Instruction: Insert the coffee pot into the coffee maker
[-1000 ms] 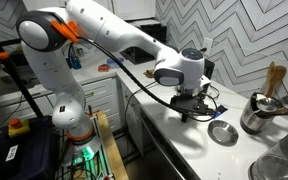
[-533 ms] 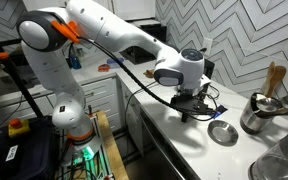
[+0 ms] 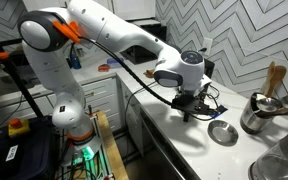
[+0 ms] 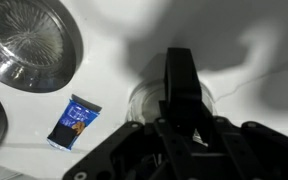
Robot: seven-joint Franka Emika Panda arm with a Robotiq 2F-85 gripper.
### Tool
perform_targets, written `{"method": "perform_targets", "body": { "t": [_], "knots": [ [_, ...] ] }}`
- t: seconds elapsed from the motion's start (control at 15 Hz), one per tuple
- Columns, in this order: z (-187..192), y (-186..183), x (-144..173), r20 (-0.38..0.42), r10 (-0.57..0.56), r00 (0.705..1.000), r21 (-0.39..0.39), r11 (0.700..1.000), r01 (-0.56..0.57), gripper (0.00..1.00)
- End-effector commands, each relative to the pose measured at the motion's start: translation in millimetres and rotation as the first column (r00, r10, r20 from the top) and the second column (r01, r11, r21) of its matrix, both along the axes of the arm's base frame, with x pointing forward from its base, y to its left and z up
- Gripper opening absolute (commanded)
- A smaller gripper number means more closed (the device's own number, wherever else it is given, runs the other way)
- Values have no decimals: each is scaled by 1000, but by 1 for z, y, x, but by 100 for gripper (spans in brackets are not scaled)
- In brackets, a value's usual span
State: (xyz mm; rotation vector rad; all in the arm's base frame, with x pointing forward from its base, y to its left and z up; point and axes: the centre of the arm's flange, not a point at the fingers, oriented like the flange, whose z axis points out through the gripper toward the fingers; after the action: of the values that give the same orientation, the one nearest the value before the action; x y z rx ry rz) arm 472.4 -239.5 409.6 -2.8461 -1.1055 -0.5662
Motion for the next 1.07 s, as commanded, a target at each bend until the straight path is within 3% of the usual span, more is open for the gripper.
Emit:
{"method": "perform_targets", "body": {
  "t": [0.0, 1.0],
  "knots": [
    [-5, -7, -2, 47, 29, 998, 23, 999, -30, 7],
    [35, 3, -17, 22, 90, 996, 29, 995, -91, 7]
  ]
}}
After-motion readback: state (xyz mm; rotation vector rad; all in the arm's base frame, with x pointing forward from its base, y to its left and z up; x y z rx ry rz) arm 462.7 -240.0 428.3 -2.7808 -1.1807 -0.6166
